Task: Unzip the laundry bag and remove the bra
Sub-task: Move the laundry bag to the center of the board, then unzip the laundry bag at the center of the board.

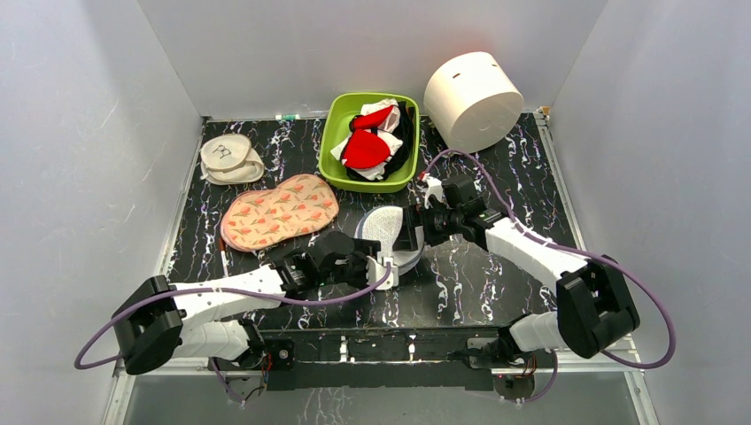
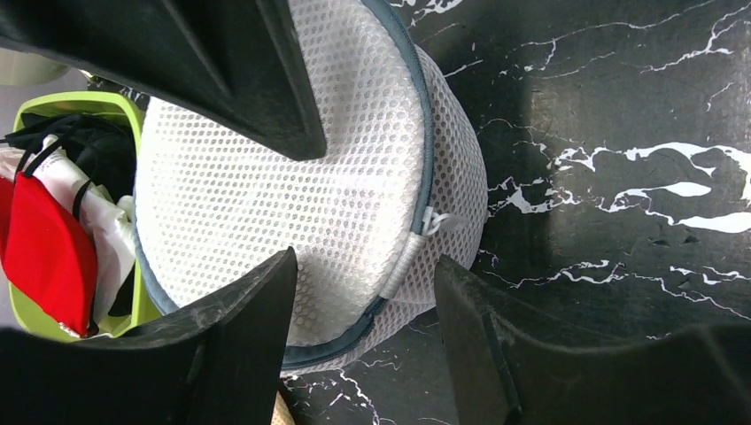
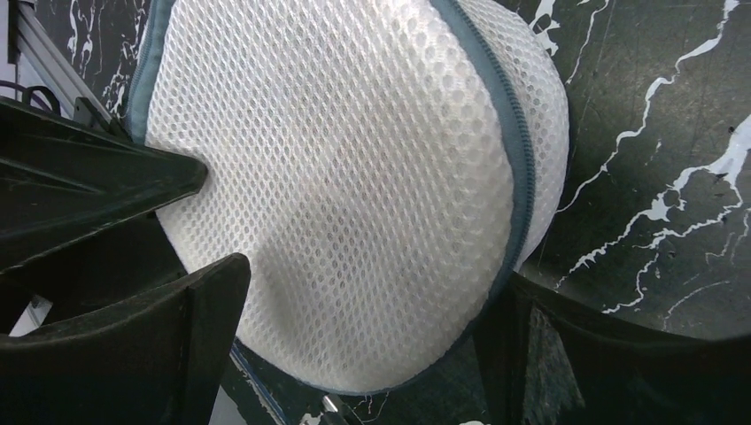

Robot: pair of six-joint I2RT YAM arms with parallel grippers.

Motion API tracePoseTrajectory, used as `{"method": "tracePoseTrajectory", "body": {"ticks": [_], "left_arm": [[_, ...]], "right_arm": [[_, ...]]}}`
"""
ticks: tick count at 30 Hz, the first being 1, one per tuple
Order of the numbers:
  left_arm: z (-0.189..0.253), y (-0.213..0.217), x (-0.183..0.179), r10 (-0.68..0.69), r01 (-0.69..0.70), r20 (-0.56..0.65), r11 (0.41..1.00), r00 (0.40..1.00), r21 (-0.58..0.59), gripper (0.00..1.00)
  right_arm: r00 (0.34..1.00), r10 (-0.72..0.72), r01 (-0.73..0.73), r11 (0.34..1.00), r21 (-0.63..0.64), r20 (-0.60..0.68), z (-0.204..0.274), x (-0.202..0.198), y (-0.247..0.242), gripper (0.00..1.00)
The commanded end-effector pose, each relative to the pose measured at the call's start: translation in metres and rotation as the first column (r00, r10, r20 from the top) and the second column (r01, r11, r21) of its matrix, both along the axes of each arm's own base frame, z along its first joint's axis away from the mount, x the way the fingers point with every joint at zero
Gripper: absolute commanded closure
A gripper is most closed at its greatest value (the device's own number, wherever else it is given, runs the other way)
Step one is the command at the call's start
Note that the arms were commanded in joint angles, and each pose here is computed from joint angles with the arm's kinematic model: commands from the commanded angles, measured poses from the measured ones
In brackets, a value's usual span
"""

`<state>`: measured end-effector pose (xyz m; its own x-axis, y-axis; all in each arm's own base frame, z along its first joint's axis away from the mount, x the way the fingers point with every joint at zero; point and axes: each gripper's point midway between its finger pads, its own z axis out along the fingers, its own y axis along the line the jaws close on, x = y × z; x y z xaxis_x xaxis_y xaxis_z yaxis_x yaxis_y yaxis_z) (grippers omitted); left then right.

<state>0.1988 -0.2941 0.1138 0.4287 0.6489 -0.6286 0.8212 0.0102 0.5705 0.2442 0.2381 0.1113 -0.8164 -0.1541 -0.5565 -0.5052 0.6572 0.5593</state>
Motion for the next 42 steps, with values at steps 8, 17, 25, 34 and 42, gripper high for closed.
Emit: {"method": "tracePoseTrajectory", "body": {"ticks": [8, 17, 25, 34, 42], "left_arm": [[0.037, -0.017, 0.001, 0.026, -0.026, -0.003, 0.988, 1.000, -0.149, 0.59], [0.052, -0.020, -0.003, 0.038, -0.049, -0.057, 0.978, 0.998, -0.204, 0.75], [0.066, -0.036, 0.001, 0.102, -0.154, -0.203, 0.953, 0.974, -0.262, 0.99], [0.067, -0.051, 0.015, 0.217, -0.326, -0.352, 0.901, 0.911, -0.288, 1.00], [0.062, -0.065, 0.014, 0.227, -0.354, -0.437, 0.906, 0.870, -0.233, 1.00]], "right_arm": [[0.927, -0.290, 0.299, 0.954, -0.002, 0.239, 0.085, 0.036, -0.032, 0.02], [0.720, -0.575, 0.562, 0.811, 0.160, 0.388, 0.153, 0.016, -0.096, 0.02], [0.796, -0.468, 0.389, 0.882, 0.267, 0.385, 0.140, -0.015, -0.073, 0.02], [0.915, -0.274, 0.177, 0.933, 0.314, 0.298, 0.107, -0.026, -0.027, 0.32], [0.925, -0.242, 0.149, 0.941, 0.305, 0.294, 0.096, -0.033, -0.025, 0.45]]}}
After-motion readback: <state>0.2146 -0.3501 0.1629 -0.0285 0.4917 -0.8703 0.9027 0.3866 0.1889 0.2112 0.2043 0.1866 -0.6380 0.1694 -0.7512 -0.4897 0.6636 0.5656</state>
